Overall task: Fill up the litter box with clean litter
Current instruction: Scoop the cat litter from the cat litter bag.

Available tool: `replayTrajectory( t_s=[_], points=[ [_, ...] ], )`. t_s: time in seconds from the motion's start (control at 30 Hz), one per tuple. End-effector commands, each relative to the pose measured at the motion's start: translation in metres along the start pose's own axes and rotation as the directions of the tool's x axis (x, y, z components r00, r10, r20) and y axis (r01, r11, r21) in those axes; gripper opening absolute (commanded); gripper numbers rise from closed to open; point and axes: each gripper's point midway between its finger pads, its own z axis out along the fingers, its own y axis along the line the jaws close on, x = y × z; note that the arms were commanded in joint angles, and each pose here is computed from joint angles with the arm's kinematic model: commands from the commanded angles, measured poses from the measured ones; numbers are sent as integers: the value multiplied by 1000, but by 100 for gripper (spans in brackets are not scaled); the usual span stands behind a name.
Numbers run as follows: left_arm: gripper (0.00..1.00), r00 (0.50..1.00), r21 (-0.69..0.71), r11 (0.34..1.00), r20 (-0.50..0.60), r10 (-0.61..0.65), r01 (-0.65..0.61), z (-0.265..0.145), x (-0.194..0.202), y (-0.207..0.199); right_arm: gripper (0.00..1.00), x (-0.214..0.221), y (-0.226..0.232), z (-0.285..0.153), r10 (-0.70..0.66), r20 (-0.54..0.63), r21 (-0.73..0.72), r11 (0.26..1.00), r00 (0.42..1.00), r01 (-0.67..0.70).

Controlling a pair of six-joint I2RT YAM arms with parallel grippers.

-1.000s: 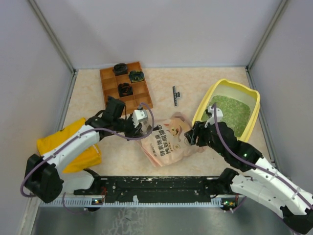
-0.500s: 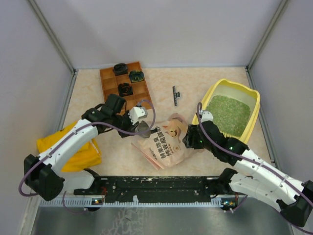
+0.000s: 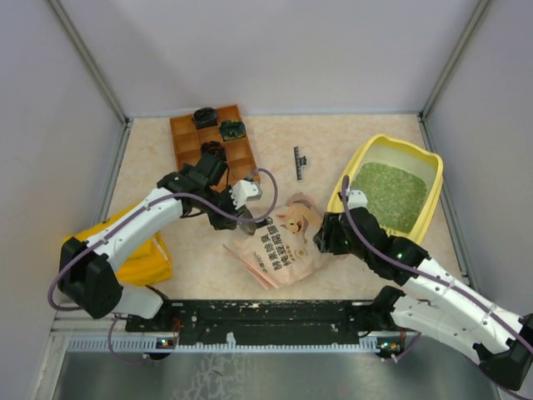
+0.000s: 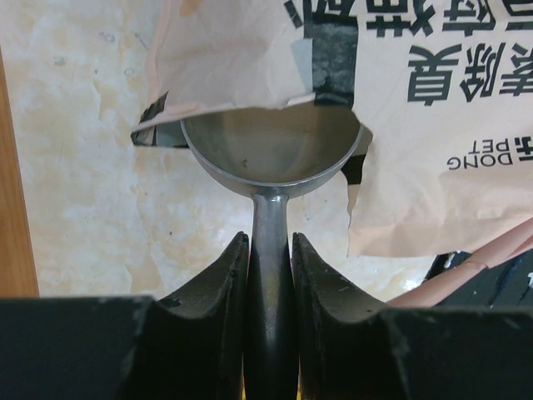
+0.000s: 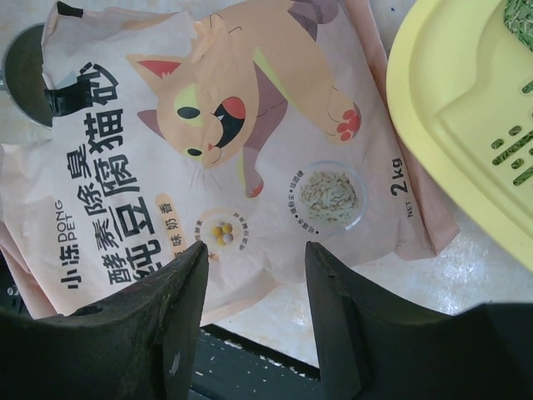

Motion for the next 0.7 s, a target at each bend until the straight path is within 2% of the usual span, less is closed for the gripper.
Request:
replayTrajectory(
  t_s=[0.0,0.17,0.27,0.5,0.67],
  points=[
    [0,991,23,995,92,96,-98,15,-28,4,50,-15,3,-5,27,62,-12,1000,998,-26],
    [0,991,65,990,44,126,-128,46,-19,0,50,-10,-18,-9,53,57,91,994,997,-58],
    [0,990,82,987,28,138,-140,61,-17,-4,50,-7,-22,-9,58,60,106,992,997,-64],
    [0,979,94,980,119,164,-175,83,-52,-15,50,-7,-15,-12,96,68,59,993,993,-101],
    [0,980,93,983,133,146,-159,100,-52,-16,50,-13,-16,-17,95,94,61,993,991,-101]
  ],
)
